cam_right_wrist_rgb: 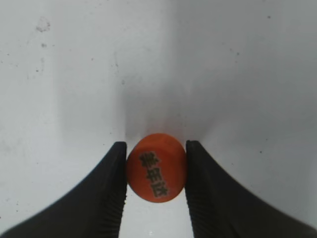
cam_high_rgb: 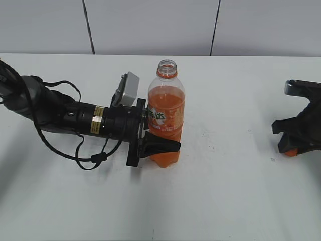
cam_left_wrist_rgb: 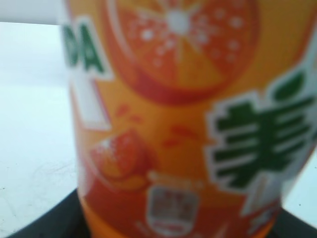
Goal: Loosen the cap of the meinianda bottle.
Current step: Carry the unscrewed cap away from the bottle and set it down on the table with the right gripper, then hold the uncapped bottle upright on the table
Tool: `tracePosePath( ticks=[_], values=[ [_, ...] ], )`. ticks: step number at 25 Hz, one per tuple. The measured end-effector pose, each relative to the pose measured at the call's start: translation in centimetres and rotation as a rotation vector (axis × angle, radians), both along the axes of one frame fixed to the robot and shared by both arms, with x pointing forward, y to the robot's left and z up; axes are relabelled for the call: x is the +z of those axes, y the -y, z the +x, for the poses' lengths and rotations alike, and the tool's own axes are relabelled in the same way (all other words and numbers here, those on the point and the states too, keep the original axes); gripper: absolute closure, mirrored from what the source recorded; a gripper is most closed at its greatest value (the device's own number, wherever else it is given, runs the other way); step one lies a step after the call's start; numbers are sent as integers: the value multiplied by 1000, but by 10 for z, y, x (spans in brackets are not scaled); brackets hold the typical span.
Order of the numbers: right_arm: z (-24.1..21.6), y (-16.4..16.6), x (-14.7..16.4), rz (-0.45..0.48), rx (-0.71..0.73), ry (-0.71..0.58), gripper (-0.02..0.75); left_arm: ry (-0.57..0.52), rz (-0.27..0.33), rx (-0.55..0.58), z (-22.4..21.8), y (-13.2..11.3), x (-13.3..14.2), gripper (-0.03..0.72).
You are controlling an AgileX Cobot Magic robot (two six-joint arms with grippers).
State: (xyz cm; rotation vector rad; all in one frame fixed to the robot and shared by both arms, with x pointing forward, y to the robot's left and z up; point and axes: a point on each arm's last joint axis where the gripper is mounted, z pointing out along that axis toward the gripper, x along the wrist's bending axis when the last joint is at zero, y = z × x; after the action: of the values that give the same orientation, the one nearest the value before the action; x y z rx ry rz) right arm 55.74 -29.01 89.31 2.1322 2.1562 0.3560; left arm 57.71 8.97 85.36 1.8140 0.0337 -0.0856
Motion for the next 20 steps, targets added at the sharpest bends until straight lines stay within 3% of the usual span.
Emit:
tracePosePath(
  ticks=[3,7,9,16,20],
  values=[
    [0,0,0,0,0,1,433,0,0,0,0,0,0,288],
    [0,0,0,0,0,1,281,0,0,0,0,0,0,288],
    [0,0,0,0,0,1,244,0,0,0,0,0,0,288],
    [1,-3,3,44,-41,-12,224,0,1,0,0,0,0,282],
    [4,-5,16,64,-49,10,224,3,8,-11,-1,0,-1,197]
  ],
)
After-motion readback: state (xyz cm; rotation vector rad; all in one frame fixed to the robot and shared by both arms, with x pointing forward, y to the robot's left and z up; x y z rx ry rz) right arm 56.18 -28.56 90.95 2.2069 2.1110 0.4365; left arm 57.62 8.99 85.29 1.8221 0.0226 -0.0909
